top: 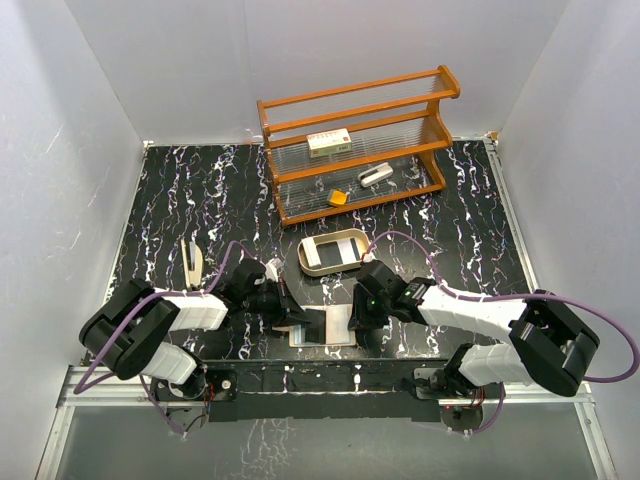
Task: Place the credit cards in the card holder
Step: Insert the credit card into the card holder.
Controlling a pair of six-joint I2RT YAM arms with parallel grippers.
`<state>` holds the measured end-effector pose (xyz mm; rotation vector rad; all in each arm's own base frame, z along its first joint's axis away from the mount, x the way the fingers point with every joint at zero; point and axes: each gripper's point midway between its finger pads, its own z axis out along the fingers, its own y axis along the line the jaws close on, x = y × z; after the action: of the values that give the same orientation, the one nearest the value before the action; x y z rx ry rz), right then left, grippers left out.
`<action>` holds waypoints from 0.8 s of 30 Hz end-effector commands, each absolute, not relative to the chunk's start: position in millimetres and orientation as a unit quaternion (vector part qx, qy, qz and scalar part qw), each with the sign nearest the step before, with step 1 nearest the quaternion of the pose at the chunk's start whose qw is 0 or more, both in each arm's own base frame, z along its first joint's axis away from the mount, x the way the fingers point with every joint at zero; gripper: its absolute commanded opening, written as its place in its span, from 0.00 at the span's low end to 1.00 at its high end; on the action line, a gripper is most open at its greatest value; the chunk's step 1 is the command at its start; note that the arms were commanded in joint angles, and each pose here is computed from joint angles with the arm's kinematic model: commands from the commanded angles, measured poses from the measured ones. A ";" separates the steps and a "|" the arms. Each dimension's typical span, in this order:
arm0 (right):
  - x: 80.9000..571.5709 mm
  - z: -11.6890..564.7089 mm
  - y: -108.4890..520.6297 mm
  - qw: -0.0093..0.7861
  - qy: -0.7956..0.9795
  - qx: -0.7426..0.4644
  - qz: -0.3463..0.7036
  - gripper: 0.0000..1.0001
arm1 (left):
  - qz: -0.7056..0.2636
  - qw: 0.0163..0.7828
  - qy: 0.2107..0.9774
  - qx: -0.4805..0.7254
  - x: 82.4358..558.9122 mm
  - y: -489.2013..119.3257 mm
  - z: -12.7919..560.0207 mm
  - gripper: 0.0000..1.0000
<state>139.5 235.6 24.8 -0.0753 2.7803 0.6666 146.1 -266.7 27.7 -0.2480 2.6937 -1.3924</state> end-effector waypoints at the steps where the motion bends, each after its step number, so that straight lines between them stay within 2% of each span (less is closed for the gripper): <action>1: 144.0 27.0 239.6 0.160 0.958 -0.025 0.238 0.19 | -0.444 0.060 0.890 -0.082 146.5 -262.8 19.7 0.00; 24: 141.9 24.0 238.3 0.159 0.958 -0.029 0.235 0.20 | -0.497 0.071 0.863 -0.050 151.0 -277.8 38.9 0.00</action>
<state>138.1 237.9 23.6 -0.0779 2.7720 0.6798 153.2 -274.6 36.7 -0.1910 2.6222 -1.4539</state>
